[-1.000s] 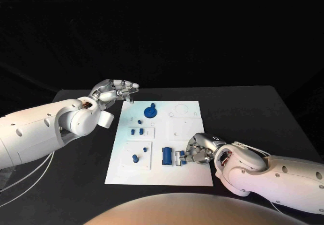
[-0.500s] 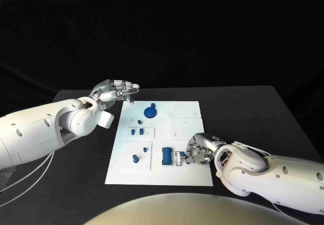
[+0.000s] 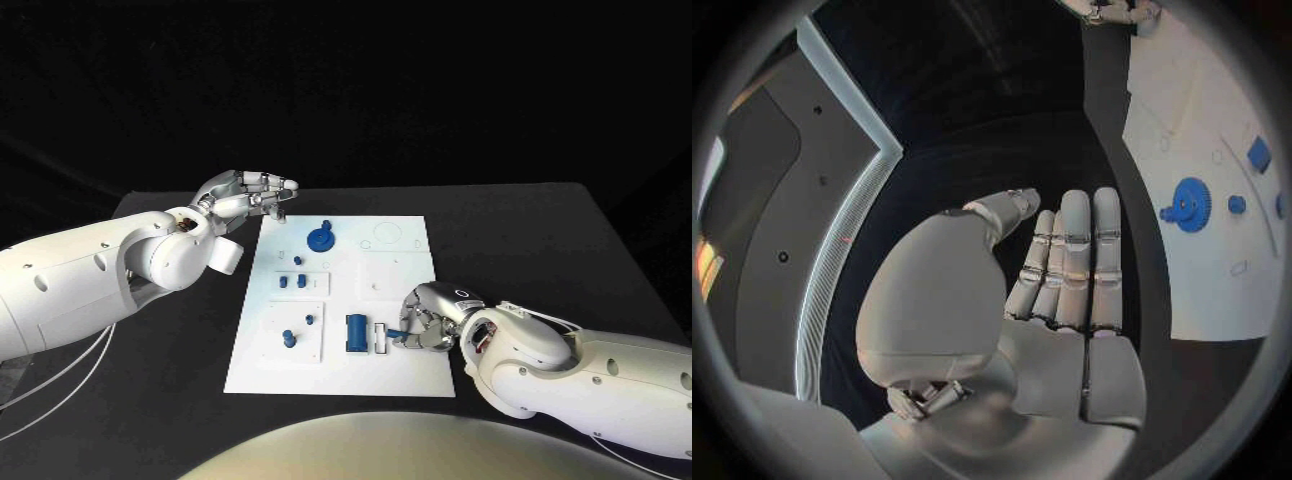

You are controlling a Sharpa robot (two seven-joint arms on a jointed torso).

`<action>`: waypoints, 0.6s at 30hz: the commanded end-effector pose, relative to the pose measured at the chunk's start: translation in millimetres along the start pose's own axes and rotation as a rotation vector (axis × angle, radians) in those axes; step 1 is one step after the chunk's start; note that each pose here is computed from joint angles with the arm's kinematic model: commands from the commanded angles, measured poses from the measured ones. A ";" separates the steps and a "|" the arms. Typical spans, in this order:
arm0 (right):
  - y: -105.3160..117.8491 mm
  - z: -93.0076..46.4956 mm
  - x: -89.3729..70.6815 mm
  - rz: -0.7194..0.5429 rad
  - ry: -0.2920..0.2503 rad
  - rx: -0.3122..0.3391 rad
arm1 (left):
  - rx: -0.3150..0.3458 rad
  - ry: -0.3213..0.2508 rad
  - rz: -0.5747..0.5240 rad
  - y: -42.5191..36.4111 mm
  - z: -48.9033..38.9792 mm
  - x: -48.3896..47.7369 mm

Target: Assemble the parts on the task board

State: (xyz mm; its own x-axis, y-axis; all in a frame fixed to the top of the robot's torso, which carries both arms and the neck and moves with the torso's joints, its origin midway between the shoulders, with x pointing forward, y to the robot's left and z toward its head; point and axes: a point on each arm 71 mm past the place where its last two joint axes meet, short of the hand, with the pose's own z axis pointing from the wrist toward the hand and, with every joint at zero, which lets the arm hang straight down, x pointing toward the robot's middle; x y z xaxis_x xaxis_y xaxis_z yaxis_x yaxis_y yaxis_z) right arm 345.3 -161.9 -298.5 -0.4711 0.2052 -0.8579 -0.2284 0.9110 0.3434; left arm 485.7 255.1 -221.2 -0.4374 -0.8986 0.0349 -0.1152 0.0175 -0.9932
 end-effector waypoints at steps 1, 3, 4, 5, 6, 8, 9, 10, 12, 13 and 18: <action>1.6 -0.3 -0.7 -0.097 -0.015 -0.026 | 0.003 0.022 -0.002 -0.8 0.5 2.6; 2.0 -0.2 -0.8 -0.111 -0.018 -0.030 | 0.002 0.023 -0.002 -0.8 0.5 2.6; 2.2 -0.2 -0.9 -0.120 -0.019 -0.033 | 0.002 0.023 -0.002 -0.7 0.5 2.7; 2.7 -0.1 -0.7 -0.133 -0.018 -0.037 | 0.002 0.024 -0.002 -0.7 0.5 2.7; 2.9 0.0 -0.5 -0.143 -0.016 -0.039 | 0.001 0.024 -0.001 -0.7 0.6 2.8; 3.0 0.4 0.1 -0.158 -0.009 -0.041 | 0.001 0.025 -0.001 -0.6 0.6 2.9; 3.0 0.7 0.4 -0.166 -0.005 -0.041 | 0.001 0.025 -0.001 -0.6 0.6 2.9; 2.9 0.8 0.6 -0.171 -0.002 -0.041 | 0.001 0.026 -0.001 -0.6 0.6 2.9; 2.7 1.2 1.4 -0.184 0.009 -0.040 | 0.000 0.026 0.000 -0.6 0.6 3.0; 2.6 1.3 1.7 -0.189 0.013 -0.040 | 0.000 0.026 0.001 -0.6 0.5 3.0; 1.4 2.1 3.9 -0.218 0.046 -0.034 | -0.001 0.027 0.004 -0.5 0.5 3.0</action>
State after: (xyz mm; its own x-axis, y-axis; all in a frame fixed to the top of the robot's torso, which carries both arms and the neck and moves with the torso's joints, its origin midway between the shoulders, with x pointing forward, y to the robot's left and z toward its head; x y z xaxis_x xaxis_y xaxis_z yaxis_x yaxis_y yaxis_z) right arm 346.6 -154.8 -293.9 -0.4207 0.0851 -0.9032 -0.3390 0.9087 0.2435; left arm 485.5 254.8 -221.5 -0.4428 -0.8961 0.0319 -0.1184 0.0232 -0.9927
